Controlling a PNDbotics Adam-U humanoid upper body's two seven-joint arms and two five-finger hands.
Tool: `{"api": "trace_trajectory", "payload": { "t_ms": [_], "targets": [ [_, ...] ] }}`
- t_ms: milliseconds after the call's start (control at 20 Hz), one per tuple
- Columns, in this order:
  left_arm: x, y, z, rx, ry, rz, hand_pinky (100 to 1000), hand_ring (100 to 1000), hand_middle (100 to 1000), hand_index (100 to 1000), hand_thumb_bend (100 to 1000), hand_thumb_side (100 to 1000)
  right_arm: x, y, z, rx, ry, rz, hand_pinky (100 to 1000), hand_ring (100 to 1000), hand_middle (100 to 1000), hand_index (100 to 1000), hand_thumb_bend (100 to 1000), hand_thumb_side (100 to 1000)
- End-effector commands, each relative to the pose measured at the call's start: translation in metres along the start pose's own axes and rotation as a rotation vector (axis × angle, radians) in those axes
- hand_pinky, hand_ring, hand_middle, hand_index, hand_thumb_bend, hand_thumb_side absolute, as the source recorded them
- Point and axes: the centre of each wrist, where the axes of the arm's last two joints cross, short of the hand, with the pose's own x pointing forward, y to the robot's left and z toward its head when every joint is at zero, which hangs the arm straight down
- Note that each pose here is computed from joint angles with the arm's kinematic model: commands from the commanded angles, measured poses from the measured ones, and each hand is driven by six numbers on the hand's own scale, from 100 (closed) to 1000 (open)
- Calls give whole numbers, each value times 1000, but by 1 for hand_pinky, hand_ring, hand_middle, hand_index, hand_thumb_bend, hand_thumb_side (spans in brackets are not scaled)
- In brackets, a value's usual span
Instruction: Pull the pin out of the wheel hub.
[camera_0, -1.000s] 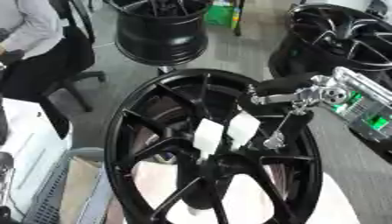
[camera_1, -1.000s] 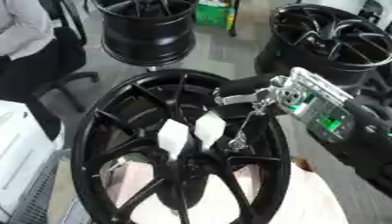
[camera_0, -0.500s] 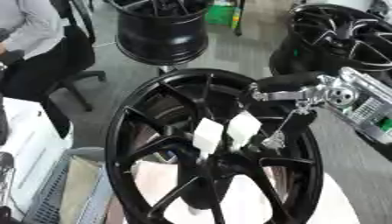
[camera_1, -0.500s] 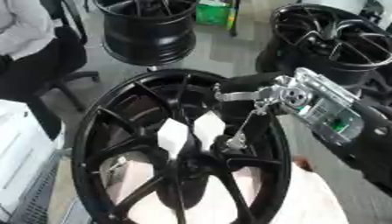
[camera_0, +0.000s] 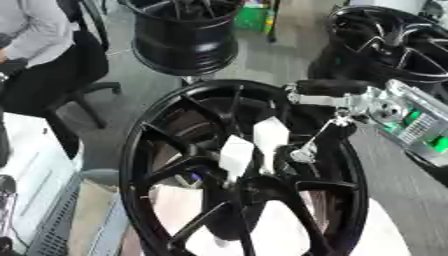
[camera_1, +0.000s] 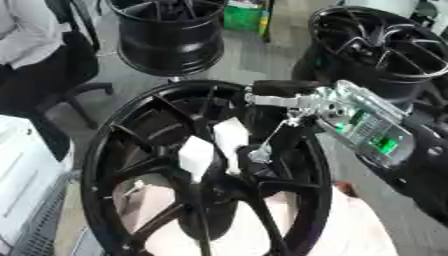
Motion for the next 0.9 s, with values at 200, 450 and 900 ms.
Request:
{"api": "trace_trajectory", "payload": {
  "t_ms": [200,450,900],
  "targets": [
    [7,2,-5,6,-29,2,761,870,671,844,100,704,4,-36,12,-82,7,6,759,568,160,213,266,100],
    [7,3,-5,14,-23,-1,761,870,671,844,100,704,3,-68,32,-146,39,-38,749,560,158,210,230,100],
    [7,6,-5,24,-22,-18,762,868,670,844,100,702,-35,-115,94,-416,229,-140,744,556,165,212,164,100]
  ]
}}
